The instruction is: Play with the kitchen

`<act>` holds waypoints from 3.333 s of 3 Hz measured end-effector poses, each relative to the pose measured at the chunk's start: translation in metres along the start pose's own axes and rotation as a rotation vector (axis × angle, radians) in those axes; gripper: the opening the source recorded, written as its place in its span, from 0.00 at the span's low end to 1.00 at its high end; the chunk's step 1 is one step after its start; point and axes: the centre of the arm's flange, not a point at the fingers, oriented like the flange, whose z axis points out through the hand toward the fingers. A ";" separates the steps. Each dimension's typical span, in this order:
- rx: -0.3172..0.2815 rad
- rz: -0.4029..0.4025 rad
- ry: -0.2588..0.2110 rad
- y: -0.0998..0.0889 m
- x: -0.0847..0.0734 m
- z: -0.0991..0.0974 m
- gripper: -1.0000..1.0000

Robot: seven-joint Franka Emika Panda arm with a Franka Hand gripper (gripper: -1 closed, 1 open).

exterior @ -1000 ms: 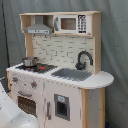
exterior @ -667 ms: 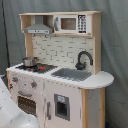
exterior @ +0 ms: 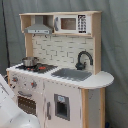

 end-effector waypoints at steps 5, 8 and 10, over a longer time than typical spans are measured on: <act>0.105 0.243 0.107 -0.016 -0.006 0.049 1.00; 0.131 0.147 0.076 -0.009 0.007 0.063 1.00; 0.153 0.070 0.032 -0.014 -0.002 0.063 1.00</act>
